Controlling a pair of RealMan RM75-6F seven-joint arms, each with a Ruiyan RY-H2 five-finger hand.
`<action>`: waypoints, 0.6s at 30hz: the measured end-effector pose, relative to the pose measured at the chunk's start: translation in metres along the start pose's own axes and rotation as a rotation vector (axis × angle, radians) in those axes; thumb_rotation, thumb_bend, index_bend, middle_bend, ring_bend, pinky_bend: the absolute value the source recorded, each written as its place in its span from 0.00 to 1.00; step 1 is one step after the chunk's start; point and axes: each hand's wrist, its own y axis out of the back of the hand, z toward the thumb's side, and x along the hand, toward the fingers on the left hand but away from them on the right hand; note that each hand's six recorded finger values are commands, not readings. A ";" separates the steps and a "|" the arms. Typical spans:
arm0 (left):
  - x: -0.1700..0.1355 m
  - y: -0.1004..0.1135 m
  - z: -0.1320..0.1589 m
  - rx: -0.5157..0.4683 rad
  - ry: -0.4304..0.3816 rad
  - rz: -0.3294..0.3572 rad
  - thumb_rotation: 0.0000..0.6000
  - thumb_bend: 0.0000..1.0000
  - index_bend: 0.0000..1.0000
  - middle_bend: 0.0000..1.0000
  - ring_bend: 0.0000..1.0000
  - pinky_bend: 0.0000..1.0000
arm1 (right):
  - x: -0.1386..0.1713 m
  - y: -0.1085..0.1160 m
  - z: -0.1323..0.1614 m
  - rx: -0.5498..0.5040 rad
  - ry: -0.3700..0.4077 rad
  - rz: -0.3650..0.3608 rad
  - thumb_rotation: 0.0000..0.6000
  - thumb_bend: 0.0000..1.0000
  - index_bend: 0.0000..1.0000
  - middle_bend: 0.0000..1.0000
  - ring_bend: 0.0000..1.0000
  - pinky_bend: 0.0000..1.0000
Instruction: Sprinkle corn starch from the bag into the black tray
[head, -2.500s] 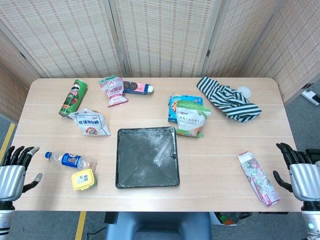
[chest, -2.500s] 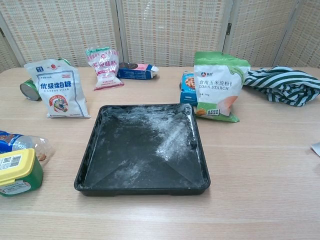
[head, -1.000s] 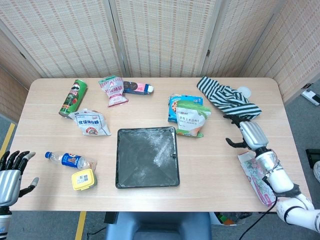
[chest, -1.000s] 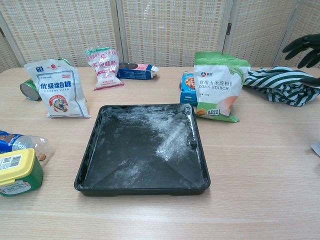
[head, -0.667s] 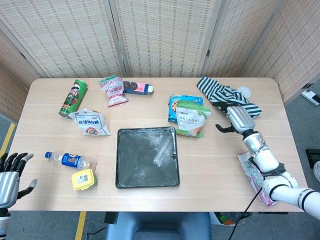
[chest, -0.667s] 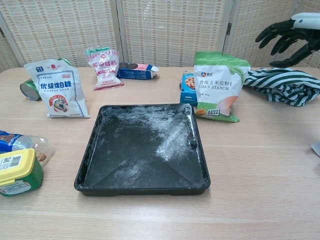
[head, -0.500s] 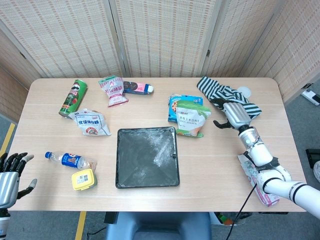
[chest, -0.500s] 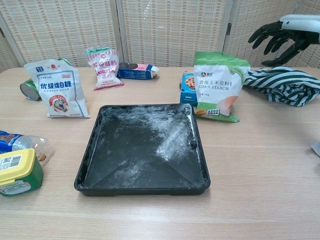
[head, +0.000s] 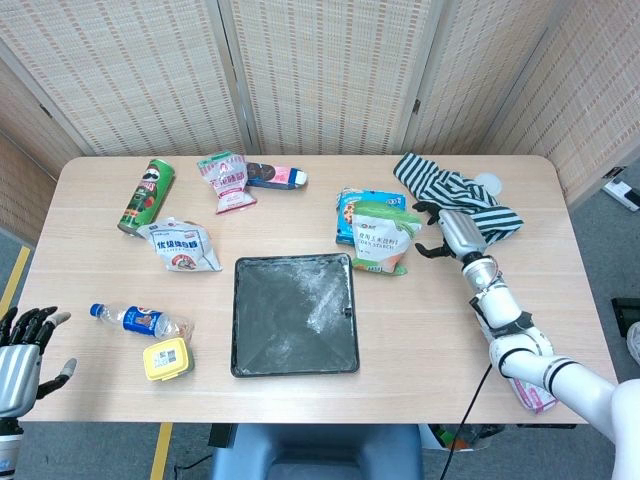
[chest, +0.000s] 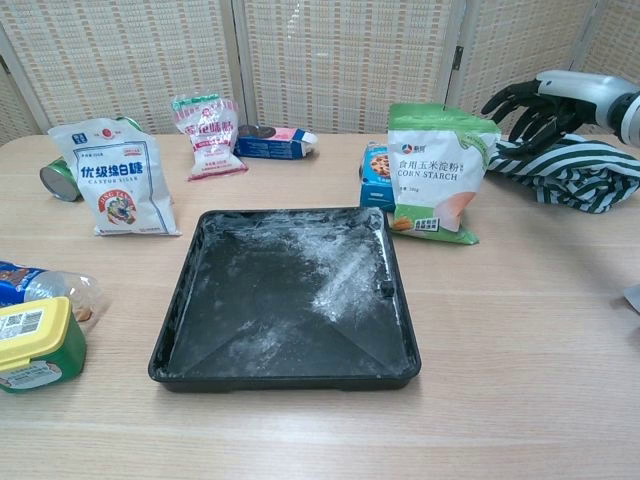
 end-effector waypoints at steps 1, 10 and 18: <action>0.000 0.000 0.000 0.003 -0.002 -0.001 1.00 0.33 0.26 0.19 0.16 0.07 | -0.002 -0.004 0.000 -0.022 -0.003 0.002 1.00 0.34 0.20 0.26 0.34 0.28; -0.001 0.001 -0.002 0.007 0.010 -0.007 1.00 0.33 0.27 0.19 0.16 0.07 | -0.016 -0.028 0.001 -0.157 -0.008 0.006 1.00 0.34 0.34 0.33 0.40 0.35; -0.002 0.004 -0.005 0.017 0.013 -0.005 1.00 0.33 0.25 0.19 0.16 0.07 | -0.024 -0.050 0.006 -0.295 0.006 0.016 1.00 0.34 0.49 0.40 0.47 0.40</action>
